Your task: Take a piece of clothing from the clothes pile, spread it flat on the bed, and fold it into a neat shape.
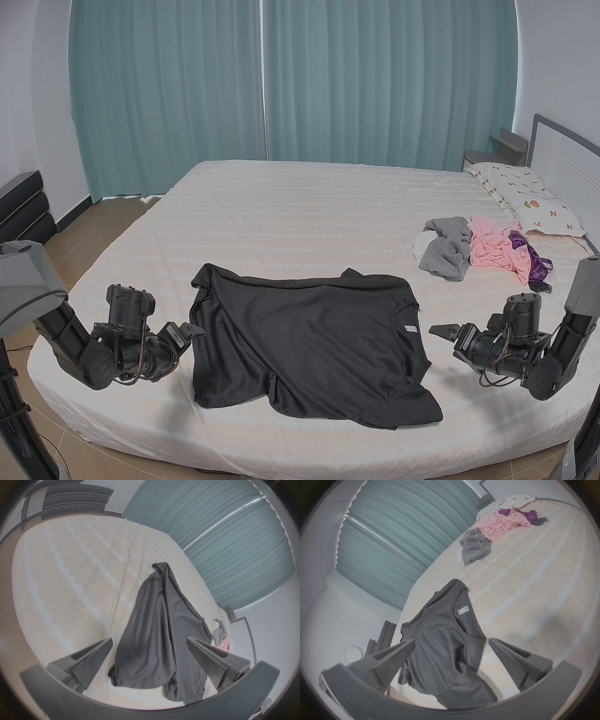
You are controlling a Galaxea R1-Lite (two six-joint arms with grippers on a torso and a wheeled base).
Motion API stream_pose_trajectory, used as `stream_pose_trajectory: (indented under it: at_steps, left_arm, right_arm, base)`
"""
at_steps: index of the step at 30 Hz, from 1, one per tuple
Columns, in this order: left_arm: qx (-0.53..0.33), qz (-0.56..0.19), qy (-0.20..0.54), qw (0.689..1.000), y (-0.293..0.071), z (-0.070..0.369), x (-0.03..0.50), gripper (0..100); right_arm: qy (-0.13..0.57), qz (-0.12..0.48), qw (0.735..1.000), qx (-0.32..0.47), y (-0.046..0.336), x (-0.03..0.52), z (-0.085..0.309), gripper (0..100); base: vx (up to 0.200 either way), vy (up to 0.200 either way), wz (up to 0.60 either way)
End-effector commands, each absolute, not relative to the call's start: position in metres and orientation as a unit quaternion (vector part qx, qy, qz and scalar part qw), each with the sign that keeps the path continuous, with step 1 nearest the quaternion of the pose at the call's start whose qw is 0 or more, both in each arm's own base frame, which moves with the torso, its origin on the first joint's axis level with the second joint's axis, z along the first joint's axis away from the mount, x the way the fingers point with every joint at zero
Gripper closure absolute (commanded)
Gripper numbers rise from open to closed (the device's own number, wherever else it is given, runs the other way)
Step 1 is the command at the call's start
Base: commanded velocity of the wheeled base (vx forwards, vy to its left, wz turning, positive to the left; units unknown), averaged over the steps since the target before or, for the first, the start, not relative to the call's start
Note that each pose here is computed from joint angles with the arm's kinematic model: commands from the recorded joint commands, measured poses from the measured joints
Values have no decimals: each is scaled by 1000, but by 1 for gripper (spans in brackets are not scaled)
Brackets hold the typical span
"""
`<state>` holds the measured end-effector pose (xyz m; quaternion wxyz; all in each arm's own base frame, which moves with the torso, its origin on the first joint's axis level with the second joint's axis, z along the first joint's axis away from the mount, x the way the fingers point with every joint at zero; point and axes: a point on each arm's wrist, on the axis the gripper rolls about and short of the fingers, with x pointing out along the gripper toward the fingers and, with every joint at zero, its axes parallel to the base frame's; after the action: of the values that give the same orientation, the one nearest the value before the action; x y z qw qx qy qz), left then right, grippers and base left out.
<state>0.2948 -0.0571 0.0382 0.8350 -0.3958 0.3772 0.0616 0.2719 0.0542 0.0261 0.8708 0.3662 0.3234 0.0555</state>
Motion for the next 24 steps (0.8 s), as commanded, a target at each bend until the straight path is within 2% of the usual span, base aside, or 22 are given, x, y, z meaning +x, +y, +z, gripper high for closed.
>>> stream_pose_trajectory:
  at_steps: [1, 9, 18, 24]
  left_arm:
    - [-396, 44, 388, 831, -62, 41, 268, 0]
    - [-399, 39, 416, 816, -62, 31, 262, 0]
    - [-398, 38, 419, 815, -63, 30, 261, 0]
    - [-398, 37, 421, 814, -63, 30, 260, 0]
  right_arm:
    - [340, 57, 863, 368, 52, 247, 28, 0]
    - [356, 50, 858, 366, 51, 236, 24, 0]
    - [363, 53, 856, 364, 53, 233, 23, 0]
    - [365, 53, 855, 364, 53, 234, 21, 0]
  base:
    - [0, 0, 0]
    - [0, 0, 0]
    - [-200, 0, 0]
    - [0, 0, 0]
